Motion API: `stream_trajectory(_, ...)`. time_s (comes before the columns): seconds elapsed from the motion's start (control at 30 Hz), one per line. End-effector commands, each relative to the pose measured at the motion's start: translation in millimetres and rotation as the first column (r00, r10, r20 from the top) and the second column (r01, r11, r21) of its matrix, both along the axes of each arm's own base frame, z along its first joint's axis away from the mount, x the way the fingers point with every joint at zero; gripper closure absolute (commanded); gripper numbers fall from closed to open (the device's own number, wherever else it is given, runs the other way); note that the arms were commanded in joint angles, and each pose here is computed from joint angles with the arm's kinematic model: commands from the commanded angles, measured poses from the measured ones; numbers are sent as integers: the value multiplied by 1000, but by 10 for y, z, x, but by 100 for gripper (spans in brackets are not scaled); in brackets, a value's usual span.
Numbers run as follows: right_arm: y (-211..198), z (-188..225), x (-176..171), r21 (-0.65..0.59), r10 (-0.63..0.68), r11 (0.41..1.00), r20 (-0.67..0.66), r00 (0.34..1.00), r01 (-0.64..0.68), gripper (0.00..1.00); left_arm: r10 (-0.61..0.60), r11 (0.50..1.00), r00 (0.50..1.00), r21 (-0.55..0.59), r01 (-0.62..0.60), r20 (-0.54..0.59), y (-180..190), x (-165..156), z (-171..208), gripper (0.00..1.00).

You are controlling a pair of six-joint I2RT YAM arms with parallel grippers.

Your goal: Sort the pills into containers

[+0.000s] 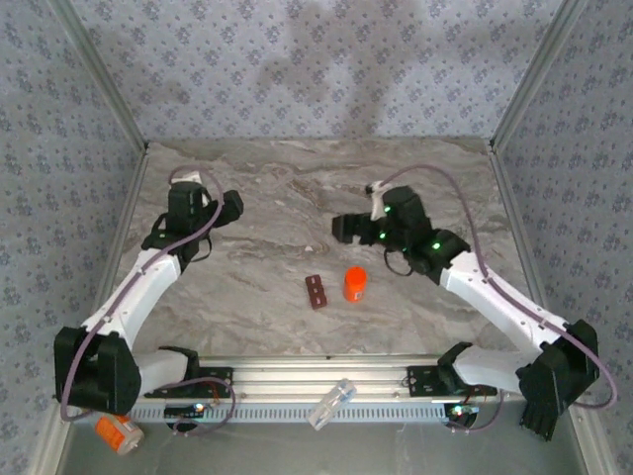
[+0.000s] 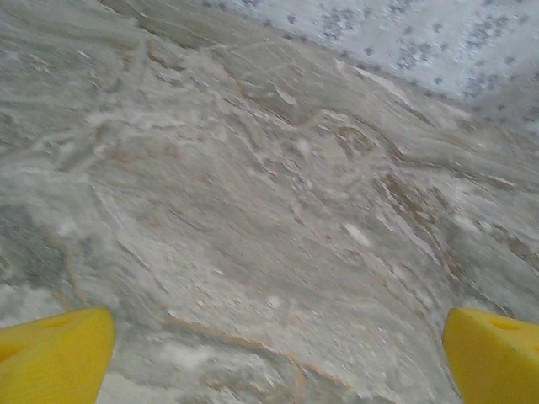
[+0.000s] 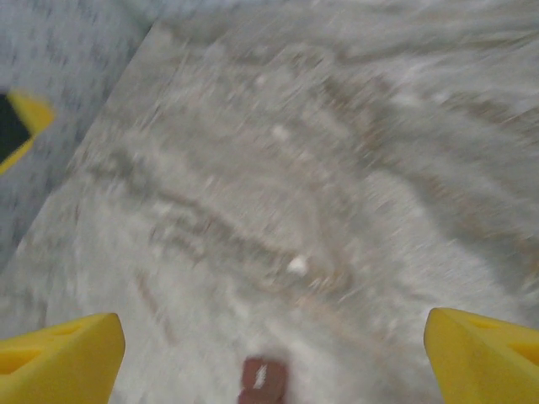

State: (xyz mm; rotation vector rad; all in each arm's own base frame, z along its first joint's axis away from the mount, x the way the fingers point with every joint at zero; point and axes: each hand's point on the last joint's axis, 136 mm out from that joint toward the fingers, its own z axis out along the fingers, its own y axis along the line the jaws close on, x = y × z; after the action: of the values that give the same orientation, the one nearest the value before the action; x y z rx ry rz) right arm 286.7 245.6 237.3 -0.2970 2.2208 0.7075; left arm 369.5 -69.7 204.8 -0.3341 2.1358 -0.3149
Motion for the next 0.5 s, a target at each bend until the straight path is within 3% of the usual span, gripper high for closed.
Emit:
stream_trajectory(0.0,153,-351,-360,-150,24,988,-95,995,-38,7,43,999,999,-19,-43,-10,55,-122,8,0)
stream_trajectory(0.2,646,-935,-938,-236,149,952,-206,967,-196,8,46,999,999,12,-46,-3,97,-148,16,0)
stream_trajectory(0.47,803,-1352,-1000,-305,128,930,-250,960,-203,8,31,999,999,16,-31,-10,77,-151,-4,0)
